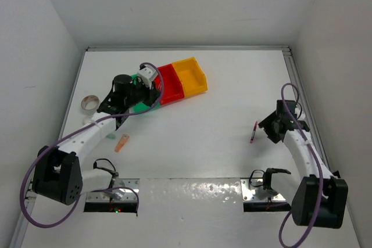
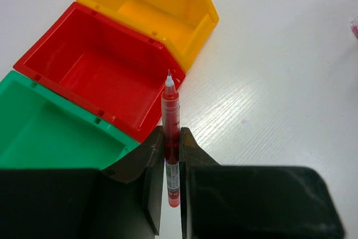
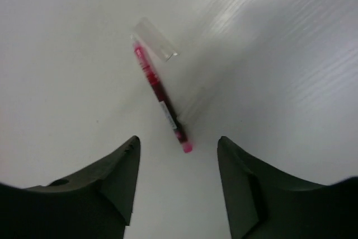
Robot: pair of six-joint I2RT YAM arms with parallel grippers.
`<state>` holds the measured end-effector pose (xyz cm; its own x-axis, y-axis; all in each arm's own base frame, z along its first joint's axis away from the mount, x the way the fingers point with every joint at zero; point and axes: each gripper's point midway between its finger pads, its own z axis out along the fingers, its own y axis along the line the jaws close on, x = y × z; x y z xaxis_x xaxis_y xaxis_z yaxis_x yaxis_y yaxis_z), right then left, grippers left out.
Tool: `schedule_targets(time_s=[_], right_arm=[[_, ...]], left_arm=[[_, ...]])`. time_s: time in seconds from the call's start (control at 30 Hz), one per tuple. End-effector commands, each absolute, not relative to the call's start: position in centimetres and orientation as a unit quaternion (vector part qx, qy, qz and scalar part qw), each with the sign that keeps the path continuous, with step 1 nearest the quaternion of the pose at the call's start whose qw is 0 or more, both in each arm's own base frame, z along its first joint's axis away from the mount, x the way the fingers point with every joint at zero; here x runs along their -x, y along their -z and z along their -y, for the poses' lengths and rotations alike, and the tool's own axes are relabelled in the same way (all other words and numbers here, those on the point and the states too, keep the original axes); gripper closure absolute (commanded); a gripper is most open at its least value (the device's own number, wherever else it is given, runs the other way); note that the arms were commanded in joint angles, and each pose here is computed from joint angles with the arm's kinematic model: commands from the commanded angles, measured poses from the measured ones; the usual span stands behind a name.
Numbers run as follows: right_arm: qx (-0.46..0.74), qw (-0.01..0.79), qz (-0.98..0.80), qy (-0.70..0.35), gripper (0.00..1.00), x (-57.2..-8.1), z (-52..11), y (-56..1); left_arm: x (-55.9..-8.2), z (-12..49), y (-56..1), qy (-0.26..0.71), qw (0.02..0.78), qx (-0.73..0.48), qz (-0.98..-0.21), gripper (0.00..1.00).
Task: Sort the stationery into containers
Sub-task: Close the pen cap on the pen.
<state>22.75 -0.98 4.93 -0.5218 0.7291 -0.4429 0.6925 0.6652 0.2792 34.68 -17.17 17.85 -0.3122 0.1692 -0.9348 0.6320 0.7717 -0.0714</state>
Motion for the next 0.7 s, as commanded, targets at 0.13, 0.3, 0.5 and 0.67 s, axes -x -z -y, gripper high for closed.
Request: schedule_targets(time_s=[0.13,0.3,0.5,0.67], right_arm=[[-0.361,0.319,-0.876,-0.008,0.51,-27.7,4.0,-6.9],[-0.259,0.268,-0.927,0.051,0.81,-28.8,5.7,-7.0],[-0.184,0.244,-0.952,0.020,0.80,-29.4,4.5,-4.9],[-0.160,0.217,-0.963,0.029,0.76,-30.1,4.9,-4.0]], left_arm=[[-34.8,17.1,-20.1,0.216,0.562,-0.262,-0.754,1.00],[-34.9,16.7,-20.1,0.206,0.566,-0.257,-0.756,1.00],[-35.1,16.4,-20.2,0.201,0.572,-0.253,-0.754,1.00],[-35.3,16.2,-20.1,0.196,0.572,-0.251,-0.756,1.00]])
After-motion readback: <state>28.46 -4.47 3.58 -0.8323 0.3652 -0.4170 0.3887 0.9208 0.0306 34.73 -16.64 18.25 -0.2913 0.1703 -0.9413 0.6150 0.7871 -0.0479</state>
